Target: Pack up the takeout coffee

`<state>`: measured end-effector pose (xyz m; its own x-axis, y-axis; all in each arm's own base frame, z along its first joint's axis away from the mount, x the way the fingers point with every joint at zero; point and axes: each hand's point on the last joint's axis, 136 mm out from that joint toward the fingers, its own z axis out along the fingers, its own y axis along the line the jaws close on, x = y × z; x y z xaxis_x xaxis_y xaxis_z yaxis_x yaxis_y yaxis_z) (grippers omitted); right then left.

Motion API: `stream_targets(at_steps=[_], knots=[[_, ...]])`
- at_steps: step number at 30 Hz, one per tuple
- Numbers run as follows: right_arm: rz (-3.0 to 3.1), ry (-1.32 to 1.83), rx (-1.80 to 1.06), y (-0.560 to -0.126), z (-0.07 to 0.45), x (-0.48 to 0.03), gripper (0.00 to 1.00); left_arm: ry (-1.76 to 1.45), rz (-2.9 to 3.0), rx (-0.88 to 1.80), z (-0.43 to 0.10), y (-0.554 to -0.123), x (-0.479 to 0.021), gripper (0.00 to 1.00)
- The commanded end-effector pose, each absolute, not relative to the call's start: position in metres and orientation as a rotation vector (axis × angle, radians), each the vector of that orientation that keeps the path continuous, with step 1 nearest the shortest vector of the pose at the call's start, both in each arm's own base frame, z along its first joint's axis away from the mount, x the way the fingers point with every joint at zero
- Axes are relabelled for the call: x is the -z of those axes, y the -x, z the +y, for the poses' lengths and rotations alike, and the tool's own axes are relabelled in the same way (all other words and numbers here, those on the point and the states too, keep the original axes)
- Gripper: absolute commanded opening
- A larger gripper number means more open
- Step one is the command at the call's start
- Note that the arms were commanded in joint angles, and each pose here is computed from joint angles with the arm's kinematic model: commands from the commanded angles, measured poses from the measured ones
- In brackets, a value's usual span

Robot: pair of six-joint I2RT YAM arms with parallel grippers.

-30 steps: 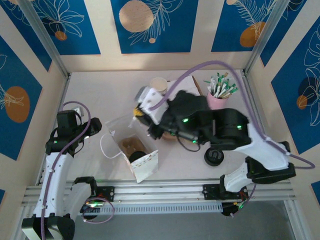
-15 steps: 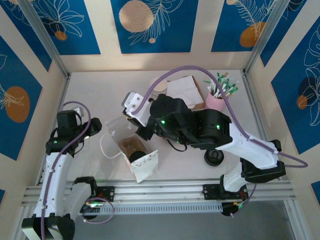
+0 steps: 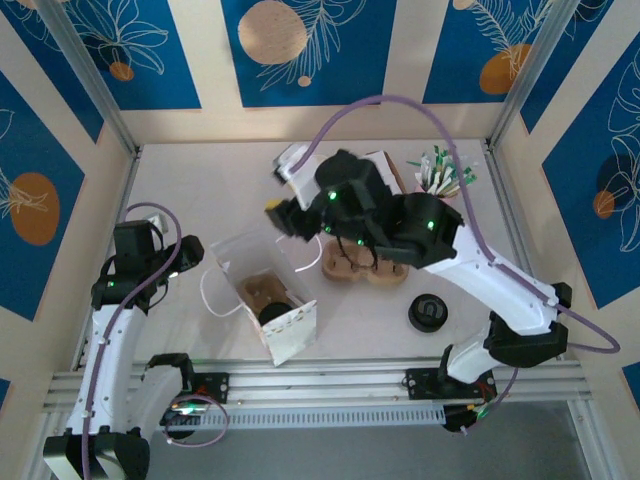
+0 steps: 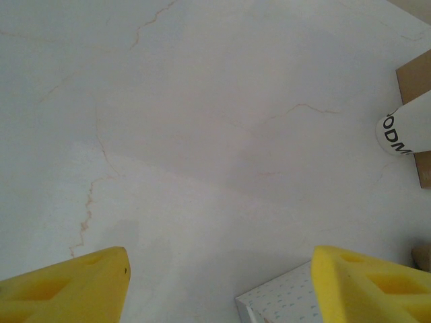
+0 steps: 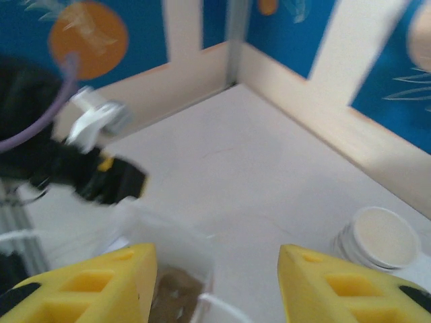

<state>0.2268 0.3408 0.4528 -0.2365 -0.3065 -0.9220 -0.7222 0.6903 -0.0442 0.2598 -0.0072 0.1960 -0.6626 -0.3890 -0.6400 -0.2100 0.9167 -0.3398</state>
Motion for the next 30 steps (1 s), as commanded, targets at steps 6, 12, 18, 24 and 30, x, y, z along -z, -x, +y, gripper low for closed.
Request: stream_targets(at_steps=[6,12,18,24,30], knots=[[2.047,0.223,-0.418,-0.350,0.233,-0.429,0.50,0.415,2.302,0.300,-0.005,-0.260,-0.196,0.72],[2.311,0.054,-0.389,-0.415,0.205,-0.337,0.45,0.416,2.305,0.303,-0.006,-0.261,-0.195,0.72],[2.481,-0.087,-0.283,-0.457,0.185,-0.250,0.40,0.418,2.306,0.299,-0.005,-0.261,-0.195,0.72],[2.549,-0.158,-0.196,-0.484,0.182,-0.194,0.39,0.420,2.305,0.294,-0.004,-0.259,-0.195,0.72],[2.618,-0.305,-0.172,-0.498,0.171,-0.154,0.41,0.422,2.292,0.290,-0.003,-0.259,-0.198,0.72]])
